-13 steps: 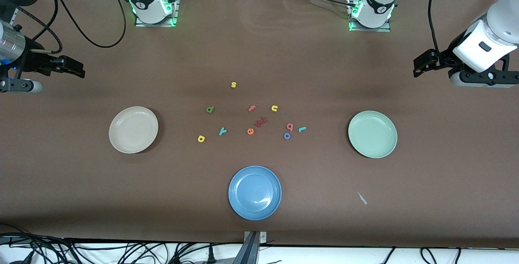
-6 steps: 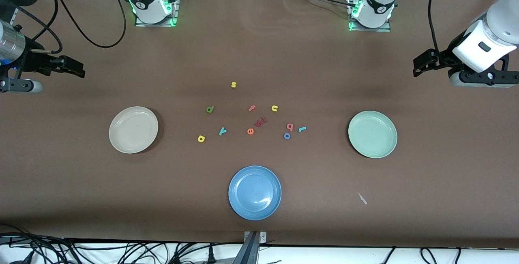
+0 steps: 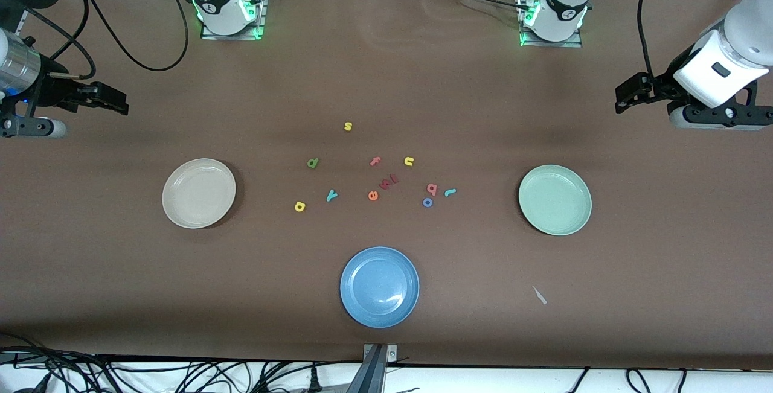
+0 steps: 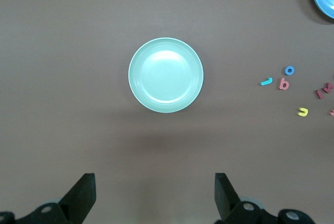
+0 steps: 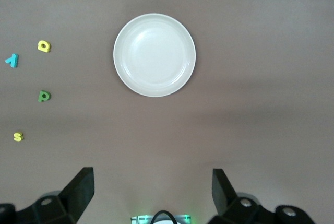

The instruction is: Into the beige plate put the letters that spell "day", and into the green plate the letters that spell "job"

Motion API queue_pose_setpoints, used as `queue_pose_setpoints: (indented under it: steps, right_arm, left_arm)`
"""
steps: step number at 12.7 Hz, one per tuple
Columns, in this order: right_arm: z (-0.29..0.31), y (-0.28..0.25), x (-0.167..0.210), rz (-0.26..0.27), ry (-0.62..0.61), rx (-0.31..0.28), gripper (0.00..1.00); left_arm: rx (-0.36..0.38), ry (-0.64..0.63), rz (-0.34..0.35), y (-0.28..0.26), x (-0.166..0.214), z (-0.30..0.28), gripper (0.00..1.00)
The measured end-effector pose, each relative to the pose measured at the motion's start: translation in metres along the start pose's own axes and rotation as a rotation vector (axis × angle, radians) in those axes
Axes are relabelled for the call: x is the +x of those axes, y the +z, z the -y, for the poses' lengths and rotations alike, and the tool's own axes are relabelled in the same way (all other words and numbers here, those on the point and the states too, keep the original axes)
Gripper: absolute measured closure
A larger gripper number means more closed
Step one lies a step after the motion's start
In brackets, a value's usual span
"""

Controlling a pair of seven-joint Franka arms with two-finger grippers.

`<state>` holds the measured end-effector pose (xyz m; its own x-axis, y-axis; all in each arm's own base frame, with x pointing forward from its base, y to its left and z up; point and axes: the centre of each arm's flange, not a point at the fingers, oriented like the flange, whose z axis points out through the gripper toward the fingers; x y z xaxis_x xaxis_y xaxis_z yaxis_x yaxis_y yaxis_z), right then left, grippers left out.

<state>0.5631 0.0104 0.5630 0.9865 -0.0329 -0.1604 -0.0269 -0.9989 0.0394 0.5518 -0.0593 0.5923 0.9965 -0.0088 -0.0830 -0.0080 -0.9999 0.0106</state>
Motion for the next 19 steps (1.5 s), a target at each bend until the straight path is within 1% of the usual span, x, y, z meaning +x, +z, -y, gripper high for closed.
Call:
queue_pose_setpoints:
  steps: [7,11,13,15,17,19]
  right_arm:
    - [0.000,0.007,0.002,0.019,0.001,-0.001,0.00]
    - [0.002,0.012,0.005,0.029,-0.003,-0.001,0.00]
    - [0.007,0.013,0.005,0.031,-0.008,0.003,0.00]
    - [0.011,0.018,0.006,0.039,0.002,0.027,0.00]
    - [0.021,0.022,0.010,0.039,0.023,0.034,0.00]
    - [0.044,0.027,0.012,0.028,0.053,0.030,0.00]
  left_arm:
    - [0.000,0.000,0.005,0.001,0.000,0.000,0.00]
    - [-0.030,0.032,0.012,0.002,-0.002,-0.021,0.00]
    - [-0.028,0.063,0.017,0.005,-0.003,-0.038,0.00]
    - [-0.025,0.111,0.033,0.013,-0.005,-0.064,0.00]
    - [-0.016,0.186,0.064,0.030,-0.007,-0.107,0.00]
    - [-0.007,0.245,0.106,0.055,-0.006,-0.142,0.00]
